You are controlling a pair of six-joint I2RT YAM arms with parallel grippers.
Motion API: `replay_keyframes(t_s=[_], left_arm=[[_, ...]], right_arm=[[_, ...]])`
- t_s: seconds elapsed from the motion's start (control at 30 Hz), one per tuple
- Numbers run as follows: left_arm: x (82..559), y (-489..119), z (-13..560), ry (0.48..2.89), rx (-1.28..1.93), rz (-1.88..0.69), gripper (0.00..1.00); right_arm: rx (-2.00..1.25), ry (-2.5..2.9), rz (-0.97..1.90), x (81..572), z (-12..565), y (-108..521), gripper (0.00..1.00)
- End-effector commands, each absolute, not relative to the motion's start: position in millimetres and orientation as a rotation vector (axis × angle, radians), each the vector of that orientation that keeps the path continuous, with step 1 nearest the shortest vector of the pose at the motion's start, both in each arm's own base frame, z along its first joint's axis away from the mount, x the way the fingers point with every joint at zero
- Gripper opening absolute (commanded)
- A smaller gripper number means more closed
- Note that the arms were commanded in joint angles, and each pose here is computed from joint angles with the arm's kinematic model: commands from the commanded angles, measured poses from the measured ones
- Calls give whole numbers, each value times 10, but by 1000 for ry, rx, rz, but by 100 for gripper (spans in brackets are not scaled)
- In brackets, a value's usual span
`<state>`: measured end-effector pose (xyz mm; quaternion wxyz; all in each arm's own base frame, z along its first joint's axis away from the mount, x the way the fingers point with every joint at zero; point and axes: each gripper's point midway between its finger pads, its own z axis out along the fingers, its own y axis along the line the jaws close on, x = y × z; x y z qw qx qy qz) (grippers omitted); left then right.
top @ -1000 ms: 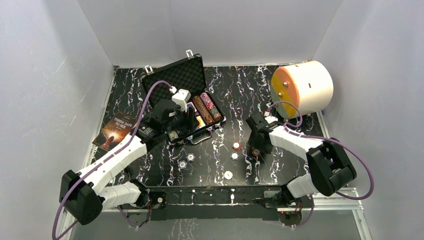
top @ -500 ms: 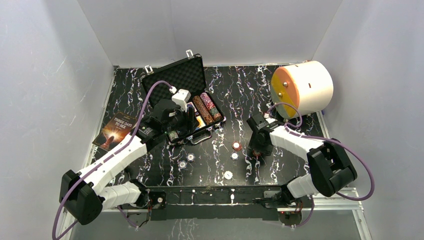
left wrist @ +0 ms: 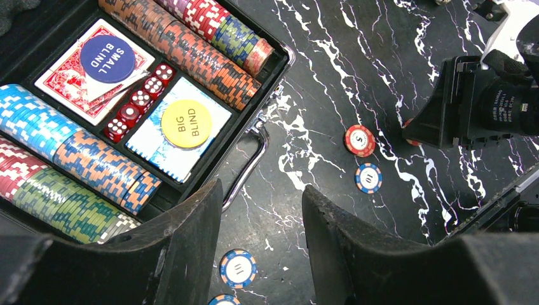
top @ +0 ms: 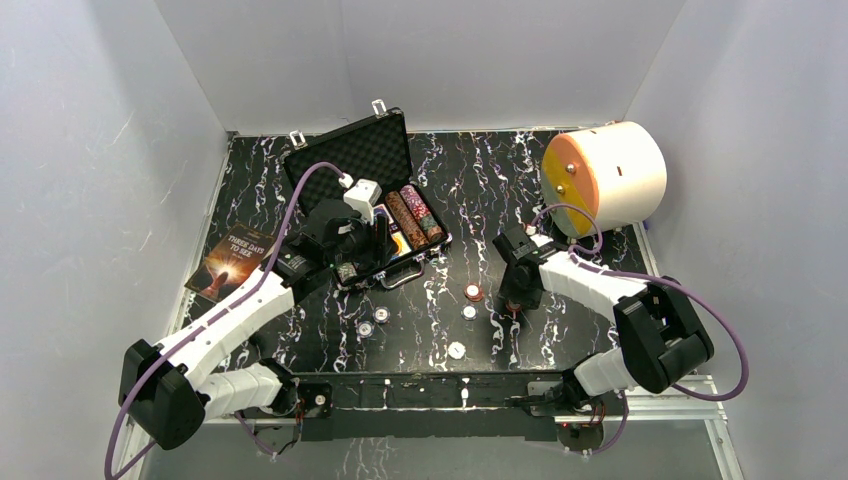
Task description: Pack up texas hold em set
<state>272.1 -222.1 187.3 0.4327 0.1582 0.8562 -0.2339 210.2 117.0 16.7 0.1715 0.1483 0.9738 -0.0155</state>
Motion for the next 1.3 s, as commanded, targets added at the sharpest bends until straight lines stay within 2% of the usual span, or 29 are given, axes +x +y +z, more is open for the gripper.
replay_keyframes(t_s=[0.0, 0.67, 1.27], left_arm=[[2737, -2209, 1928, 2114, 389, -578, 48], [2762, -2161, 1952, 2101, 370, -551, 48], [2770, -2091, 1960, 2095, 360, -513, 49]], right_arm=[[411, 2734, 1, 2208, 236, 1235, 45], [251, 2715, 249, 2477, 587, 1842, 49], [78, 2760, 146, 2533, 410, 2154, 51]])
